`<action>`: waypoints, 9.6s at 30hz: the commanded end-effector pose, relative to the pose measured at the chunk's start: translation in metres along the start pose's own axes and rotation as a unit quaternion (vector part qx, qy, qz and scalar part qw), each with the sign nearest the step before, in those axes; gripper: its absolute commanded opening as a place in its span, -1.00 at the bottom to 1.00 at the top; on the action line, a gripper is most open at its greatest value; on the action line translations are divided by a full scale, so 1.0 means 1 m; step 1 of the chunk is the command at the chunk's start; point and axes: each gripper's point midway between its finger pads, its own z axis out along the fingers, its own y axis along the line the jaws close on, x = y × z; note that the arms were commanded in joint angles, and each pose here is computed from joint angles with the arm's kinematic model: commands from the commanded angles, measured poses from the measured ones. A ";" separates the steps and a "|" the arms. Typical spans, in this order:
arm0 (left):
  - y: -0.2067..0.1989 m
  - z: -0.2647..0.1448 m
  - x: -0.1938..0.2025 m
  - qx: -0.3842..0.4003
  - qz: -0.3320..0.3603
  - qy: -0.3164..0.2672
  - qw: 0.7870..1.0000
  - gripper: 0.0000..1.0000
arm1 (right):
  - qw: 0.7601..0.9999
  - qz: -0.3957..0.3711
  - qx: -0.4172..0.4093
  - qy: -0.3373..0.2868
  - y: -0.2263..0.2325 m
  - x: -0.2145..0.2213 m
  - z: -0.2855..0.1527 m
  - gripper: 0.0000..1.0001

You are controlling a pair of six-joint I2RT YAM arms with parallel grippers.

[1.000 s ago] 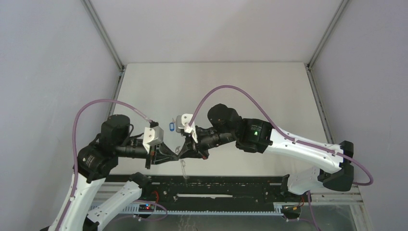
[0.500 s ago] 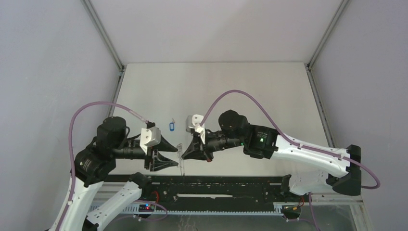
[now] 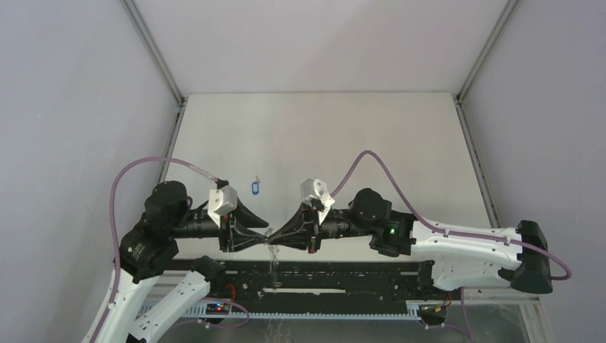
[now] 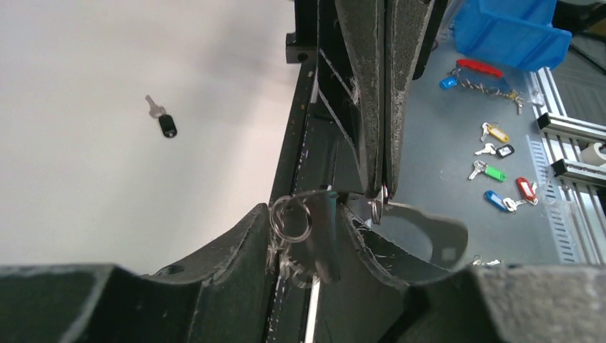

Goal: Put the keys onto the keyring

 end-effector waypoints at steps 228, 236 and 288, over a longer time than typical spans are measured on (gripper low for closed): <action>0.027 -0.010 0.005 -0.084 0.053 0.023 0.995 -1.00 | 0.620 0.276 0.712 0.179 -0.303 0.226 -0.301 -0.49; 0.027 -0.010 0.006 -0.085 0.053 0.024 0.995 -1.00 | 0.626 0.269 0.710 0.178 -0.305 0.223 -0.299 -0.84; 0.038 -0.006 0.016 -0.107 0.030 0.016 0.994 -1.00 | 0.989 -0.002 0.115 0.091 -0.031 -0.009 0.016 -1.00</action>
